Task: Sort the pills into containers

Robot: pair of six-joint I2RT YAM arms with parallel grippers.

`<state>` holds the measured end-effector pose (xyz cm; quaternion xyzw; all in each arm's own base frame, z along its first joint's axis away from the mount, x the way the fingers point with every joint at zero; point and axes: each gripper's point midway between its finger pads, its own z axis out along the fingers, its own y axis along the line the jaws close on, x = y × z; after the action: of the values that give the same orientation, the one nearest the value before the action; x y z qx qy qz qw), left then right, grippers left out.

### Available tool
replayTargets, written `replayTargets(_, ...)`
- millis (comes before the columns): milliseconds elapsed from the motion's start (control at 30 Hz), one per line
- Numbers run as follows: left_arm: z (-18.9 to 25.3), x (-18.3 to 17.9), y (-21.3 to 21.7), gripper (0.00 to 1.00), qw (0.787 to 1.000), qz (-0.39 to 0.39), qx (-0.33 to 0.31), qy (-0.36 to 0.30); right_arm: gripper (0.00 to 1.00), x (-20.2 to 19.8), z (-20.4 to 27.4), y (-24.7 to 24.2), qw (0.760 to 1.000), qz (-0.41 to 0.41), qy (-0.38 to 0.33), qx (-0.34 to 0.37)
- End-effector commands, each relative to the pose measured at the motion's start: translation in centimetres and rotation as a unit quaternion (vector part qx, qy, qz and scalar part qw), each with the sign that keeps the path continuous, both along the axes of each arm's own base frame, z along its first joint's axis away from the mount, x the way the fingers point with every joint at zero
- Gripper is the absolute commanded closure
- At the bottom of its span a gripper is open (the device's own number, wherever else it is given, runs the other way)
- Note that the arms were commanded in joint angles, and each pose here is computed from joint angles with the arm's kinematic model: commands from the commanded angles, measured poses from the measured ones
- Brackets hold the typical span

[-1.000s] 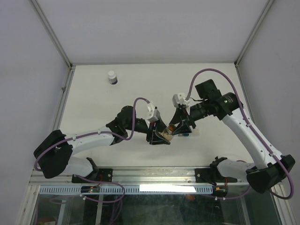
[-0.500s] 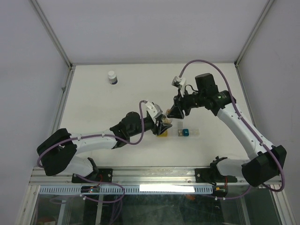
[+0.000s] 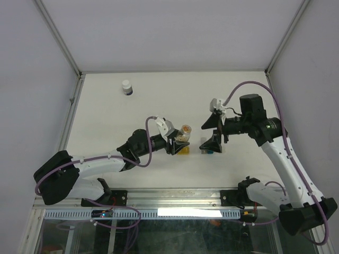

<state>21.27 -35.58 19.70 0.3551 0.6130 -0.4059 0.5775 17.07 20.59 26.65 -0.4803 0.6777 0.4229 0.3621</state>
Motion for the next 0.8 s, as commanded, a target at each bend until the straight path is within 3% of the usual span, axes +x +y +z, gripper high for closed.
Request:
replayTargets(0,3.7,-4.6,-0.3,1.00,0.990,-0.130,-0.050,-0.021,0.00,-3.1,0.8,-0.6,0.972,0.129,-0.195,0.025)
replayTargets(100,3.6,-7.6,-0.6,1.00,0.975,-0.218,-0.050,-0.010,0.00,-4.3,1.5,-0.5,0.947,0.187,-0.259,0.039)
replayTargets(233,3.5,-9.6,-0.9,1.00,0.958,-0.283,-0.046,0.002,0.03,-5.2,2.4,0.5,0.946,0.232,-0.217,0.067)
replayTargets(500,3.5,-9.9,-1.9,1.00,0.948,-0.317,-0.036,0.011,0.14,-5.7,0.4,2.0,0.956,0.254,-0.140,0.047)
replayTargets(767,3.4,-9.5,-2.5,1.00,0.947,-0.320,-0.032,0.015,0.28,-6.0,-0.1,2.5,0.958,0.259,-0.120,0.040)
